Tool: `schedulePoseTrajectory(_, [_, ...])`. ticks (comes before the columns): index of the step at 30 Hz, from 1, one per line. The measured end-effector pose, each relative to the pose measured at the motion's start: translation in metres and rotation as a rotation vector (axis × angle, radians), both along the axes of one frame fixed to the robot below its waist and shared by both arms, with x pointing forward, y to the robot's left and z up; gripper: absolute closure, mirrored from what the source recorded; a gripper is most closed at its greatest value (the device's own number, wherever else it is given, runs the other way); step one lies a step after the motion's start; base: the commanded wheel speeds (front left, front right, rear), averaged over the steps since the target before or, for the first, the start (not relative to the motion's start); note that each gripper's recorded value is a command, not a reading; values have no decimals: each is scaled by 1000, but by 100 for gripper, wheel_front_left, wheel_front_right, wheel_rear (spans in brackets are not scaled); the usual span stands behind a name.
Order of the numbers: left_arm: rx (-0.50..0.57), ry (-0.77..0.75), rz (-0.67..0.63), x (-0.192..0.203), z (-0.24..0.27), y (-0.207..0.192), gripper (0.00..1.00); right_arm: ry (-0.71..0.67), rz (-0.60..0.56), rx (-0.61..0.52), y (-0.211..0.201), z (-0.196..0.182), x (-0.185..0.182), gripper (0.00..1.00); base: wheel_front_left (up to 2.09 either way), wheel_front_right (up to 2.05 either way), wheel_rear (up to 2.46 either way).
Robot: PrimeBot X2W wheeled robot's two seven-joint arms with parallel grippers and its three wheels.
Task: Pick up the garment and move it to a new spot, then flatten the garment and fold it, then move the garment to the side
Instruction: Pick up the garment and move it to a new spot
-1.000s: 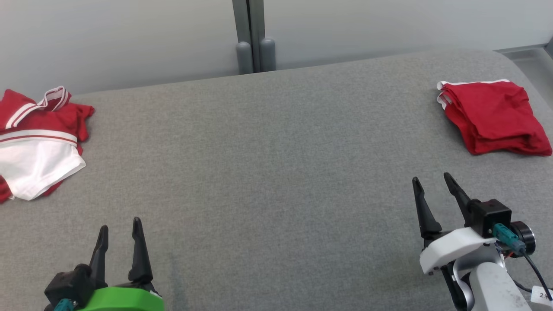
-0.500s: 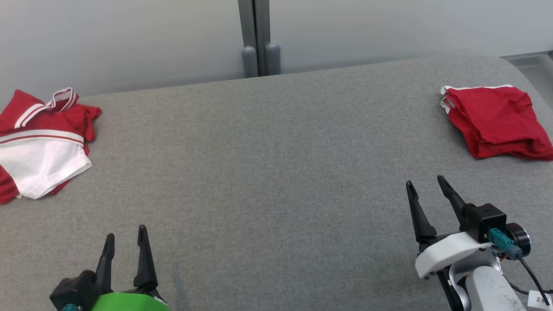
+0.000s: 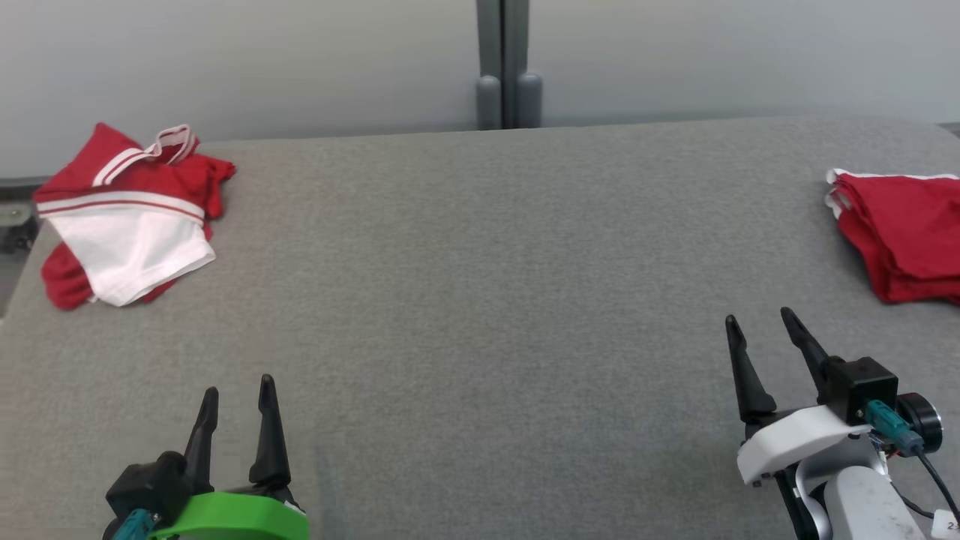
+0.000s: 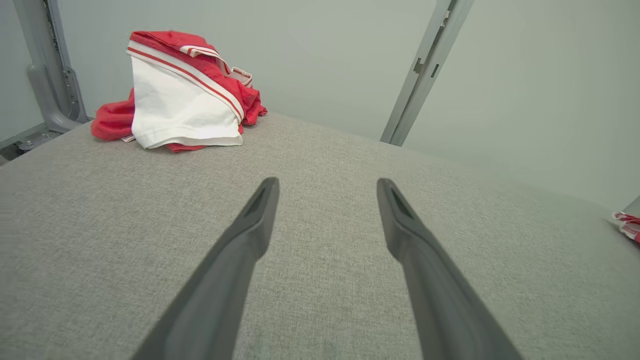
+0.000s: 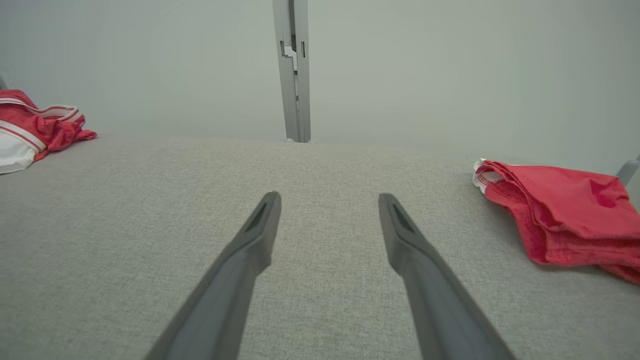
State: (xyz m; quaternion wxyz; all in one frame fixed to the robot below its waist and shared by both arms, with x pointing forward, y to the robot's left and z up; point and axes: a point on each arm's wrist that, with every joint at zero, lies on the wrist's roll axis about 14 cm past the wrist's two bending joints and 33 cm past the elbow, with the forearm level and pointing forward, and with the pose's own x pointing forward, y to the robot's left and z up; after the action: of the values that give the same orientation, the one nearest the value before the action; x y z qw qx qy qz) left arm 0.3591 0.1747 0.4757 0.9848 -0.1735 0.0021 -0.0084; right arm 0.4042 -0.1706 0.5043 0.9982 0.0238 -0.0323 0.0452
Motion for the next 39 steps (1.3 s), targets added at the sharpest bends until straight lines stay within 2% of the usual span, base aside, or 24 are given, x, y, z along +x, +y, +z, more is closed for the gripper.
schedulePoseTrajectory(12, [14,4,247,-48,2,73,0,0,227,2,86,-2,32,0,0,0,0])
schedulePoseTrajectory(19, [18,5,357,-78,3,101,0,9,371,17,142,-5,35,0,0,0,0])
schedulePoseTrajectory(24, [26,4,402,-91,4,112,0,16,438,19,166,-8,33,0,0,0,0])
schedulePoseTrajectory(32, [72,-28,408,-76,18,121,0,6,427,-16,161,-9,39,0,0,0,0])
schedulePoseTrajectory(39, [255,-211,389,-20,94,156,0,-25,396,-49,151,-6,55,0,0,0,0])
